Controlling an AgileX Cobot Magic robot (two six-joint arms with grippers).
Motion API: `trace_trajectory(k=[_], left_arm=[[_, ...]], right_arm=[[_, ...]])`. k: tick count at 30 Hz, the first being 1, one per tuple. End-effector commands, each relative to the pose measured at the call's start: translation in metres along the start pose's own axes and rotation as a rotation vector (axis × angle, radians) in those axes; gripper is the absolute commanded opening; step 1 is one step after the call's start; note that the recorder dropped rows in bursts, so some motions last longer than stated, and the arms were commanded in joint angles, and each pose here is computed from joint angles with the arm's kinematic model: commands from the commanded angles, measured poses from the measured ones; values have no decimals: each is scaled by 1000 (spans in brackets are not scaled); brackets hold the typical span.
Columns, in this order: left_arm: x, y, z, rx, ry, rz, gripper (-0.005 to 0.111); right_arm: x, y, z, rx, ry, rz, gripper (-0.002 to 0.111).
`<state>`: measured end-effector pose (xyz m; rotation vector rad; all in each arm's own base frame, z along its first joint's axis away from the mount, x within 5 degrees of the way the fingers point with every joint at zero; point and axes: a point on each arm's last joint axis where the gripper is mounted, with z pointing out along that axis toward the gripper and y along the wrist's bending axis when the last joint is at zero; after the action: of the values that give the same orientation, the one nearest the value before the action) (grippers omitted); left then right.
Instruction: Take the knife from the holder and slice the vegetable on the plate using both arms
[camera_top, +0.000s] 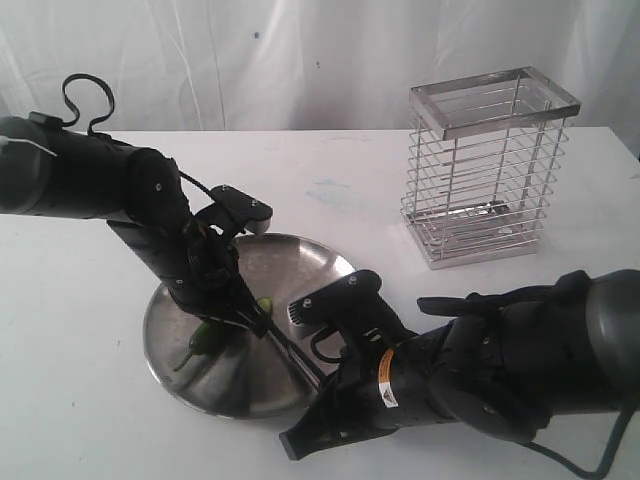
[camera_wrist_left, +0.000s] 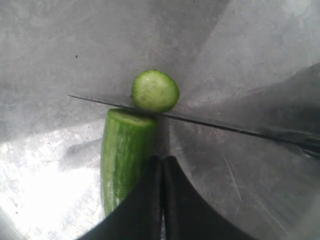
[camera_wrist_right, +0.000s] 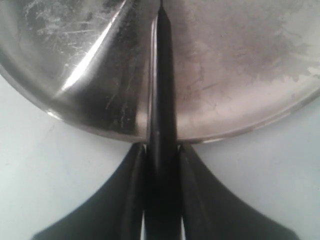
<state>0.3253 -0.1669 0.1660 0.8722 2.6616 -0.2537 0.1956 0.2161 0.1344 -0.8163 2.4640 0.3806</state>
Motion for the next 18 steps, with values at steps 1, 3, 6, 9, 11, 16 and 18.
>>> trace_trajectory(k=[1,3,6,9,11,16,18], left_arm=[[3,3,1,4,11,-27,0],[3,3,1,4,9,-27,0],[2,3,1,-3,2,-22,0],[1,4,1,-7,-11,-24,0],[0,4,0,-10,-19,-30,0],[-1,3,-6,-12,-34,-28,0],[-2,3,-9,-13,-42,-27,0]], right_arm=[[2,-1,0,11,23,-14,0],[4,-2,0,19,42,-14,0],[8,-4,0,39,89,-11,0],[11,-5,-1,52,119,-9,0],[10,-5,-3,53,116,-9,0],[4,-4,-11,45,78,-8,0],[0,-3,-13,44,69,-8,0]])
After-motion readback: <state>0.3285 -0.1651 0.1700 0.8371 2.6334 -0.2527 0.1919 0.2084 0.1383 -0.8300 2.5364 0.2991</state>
